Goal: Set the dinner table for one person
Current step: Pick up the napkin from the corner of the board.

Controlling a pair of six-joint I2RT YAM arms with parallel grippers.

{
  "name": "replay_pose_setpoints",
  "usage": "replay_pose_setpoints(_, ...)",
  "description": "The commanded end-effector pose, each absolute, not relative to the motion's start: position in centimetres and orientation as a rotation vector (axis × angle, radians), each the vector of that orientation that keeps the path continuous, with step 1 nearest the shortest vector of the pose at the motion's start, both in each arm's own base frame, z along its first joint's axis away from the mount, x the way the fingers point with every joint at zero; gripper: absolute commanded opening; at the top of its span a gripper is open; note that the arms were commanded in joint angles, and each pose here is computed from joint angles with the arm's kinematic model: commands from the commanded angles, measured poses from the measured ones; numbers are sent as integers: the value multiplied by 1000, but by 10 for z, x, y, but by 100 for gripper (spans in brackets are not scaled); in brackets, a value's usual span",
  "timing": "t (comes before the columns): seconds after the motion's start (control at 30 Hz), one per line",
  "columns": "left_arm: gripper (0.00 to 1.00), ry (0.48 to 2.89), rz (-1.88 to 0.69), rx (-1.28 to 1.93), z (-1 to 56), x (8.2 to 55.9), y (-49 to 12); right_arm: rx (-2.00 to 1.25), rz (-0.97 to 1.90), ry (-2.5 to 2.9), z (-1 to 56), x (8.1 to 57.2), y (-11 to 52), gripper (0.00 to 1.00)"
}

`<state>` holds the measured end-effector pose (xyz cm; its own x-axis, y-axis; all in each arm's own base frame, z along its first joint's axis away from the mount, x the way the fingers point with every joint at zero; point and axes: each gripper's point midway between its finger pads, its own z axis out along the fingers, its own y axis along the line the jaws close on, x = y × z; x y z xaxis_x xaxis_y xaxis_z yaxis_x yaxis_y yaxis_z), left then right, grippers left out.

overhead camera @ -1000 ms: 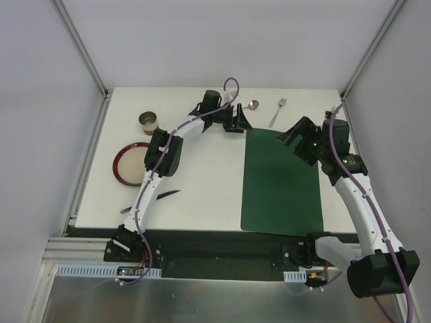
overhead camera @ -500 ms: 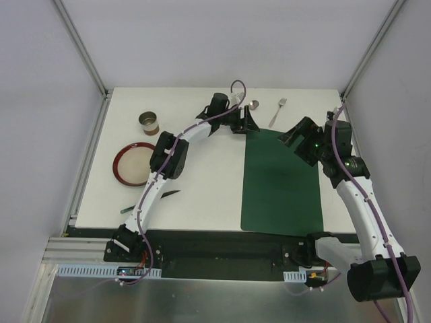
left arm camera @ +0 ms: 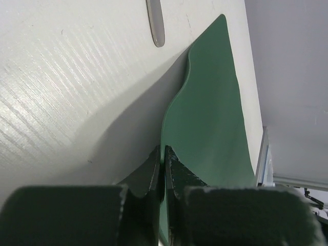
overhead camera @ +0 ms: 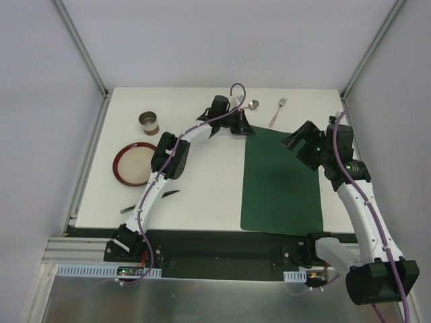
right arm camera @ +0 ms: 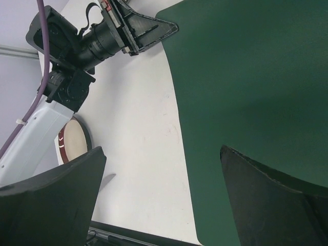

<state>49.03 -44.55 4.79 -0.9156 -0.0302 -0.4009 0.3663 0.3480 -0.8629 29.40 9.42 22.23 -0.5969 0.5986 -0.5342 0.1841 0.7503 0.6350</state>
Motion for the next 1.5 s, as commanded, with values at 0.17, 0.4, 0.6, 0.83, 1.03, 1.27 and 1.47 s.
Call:
replay_pose_setpoints(0.17,0,2174,-1570,334,99,496,-447,596,659,2187,204,291,89,96)
replay_pose_setpoints(0.4,0,2003,-1522,422,209,499,-441,610,693,2243,175,293,96,96)
replay_pose_setpoints(0.6,0,1883,-1498,470,286,490,-428,618,737,2280,153,297,104,96)
replay_pose_setpoints(0.83,0,1803,-1459,517,349,467,-412,609,728,2311,134,304,105,96)
replay_pose_setpoints(1.03,0,1756,-1425,532,387,449,-399,606,729,2334,117,309,110,96)
replay_pose_setpoints(1.27,0,1669,-1319,526,440,432,-376,558,766,2374,101,312,137,96)
replay_pose_setpoints(1.47,0,1597,-1201,473,480,428,-343,479,792,2399,97,306,159,96)
